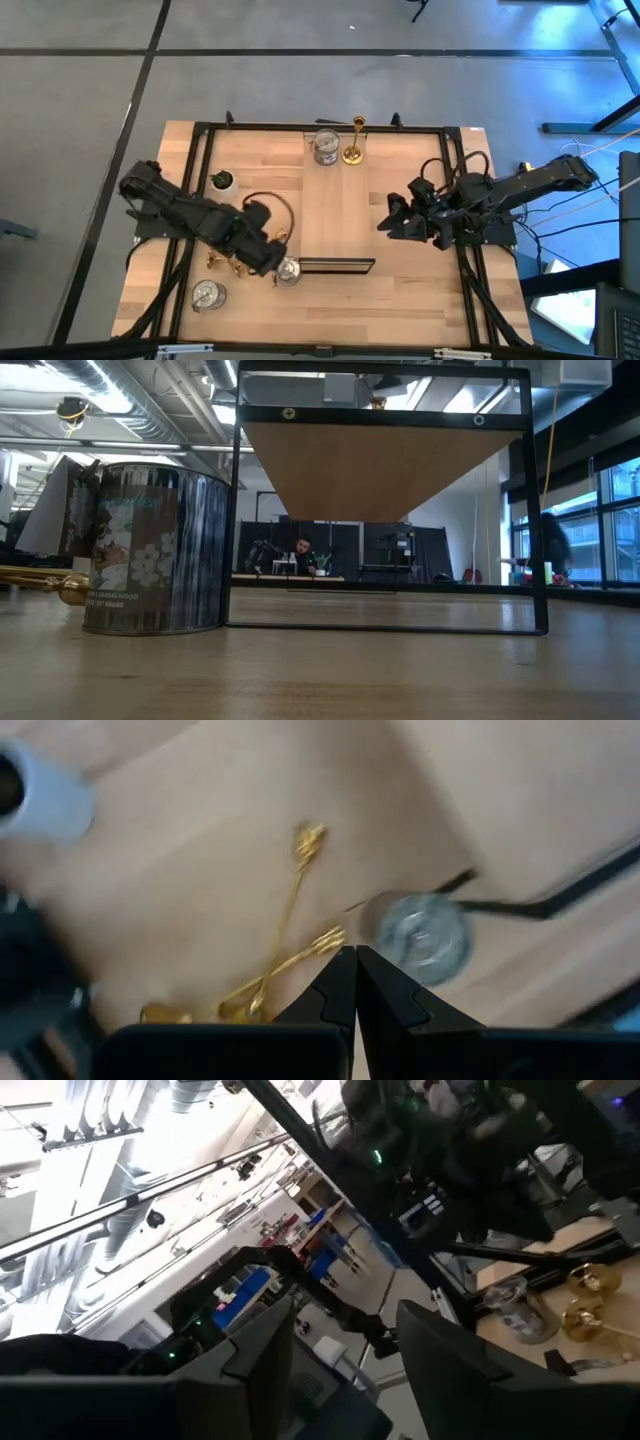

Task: Pick & Place candle stick holders
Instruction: Put the right gold candle holder on the shelf

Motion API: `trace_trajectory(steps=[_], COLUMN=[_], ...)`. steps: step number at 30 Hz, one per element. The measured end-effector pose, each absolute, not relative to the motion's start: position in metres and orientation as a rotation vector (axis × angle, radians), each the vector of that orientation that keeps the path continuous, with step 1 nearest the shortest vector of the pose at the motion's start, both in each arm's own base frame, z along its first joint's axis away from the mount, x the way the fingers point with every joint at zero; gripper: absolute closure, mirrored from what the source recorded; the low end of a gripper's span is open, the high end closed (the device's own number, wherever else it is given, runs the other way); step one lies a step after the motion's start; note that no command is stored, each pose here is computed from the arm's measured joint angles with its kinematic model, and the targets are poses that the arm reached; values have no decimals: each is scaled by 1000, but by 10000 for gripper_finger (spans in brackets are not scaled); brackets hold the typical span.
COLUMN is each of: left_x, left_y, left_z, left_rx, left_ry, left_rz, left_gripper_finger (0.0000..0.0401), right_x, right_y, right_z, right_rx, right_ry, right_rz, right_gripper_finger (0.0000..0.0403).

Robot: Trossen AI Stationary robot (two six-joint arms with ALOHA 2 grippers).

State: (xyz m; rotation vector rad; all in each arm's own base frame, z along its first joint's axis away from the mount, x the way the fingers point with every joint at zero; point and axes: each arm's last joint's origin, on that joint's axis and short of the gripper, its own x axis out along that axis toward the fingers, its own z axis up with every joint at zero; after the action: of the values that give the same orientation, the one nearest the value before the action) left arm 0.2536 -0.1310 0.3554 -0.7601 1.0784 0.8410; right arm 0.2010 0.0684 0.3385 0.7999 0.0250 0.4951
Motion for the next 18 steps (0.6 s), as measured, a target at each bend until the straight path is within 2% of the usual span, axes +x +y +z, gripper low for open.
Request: trace_trajectory(steps=[6, 10, 15, 18], left_x=[231, 217, 197, 196], left_y=[-140, -133, -114, -102], left_z=[311, 275, 237, 222], left_rx=[-918, -993, -1023, -995], left_ry=[1088, 1100, 1124, 1111], left_rz=[770, 796, 854, 798], left_gripper_finger=[400, 400, 400, 400], right_x=[189, 187, 188, 188], right_y=[62, 62, 62, 62], right_z=[343, 344, 343, 343], right_rx=[776, 764, 765, 765], right_ry=[1, 1, 9, 9], right_rz=[428, 423, 420, 421], right_gripper_finger=[222, 222, 222, 222])
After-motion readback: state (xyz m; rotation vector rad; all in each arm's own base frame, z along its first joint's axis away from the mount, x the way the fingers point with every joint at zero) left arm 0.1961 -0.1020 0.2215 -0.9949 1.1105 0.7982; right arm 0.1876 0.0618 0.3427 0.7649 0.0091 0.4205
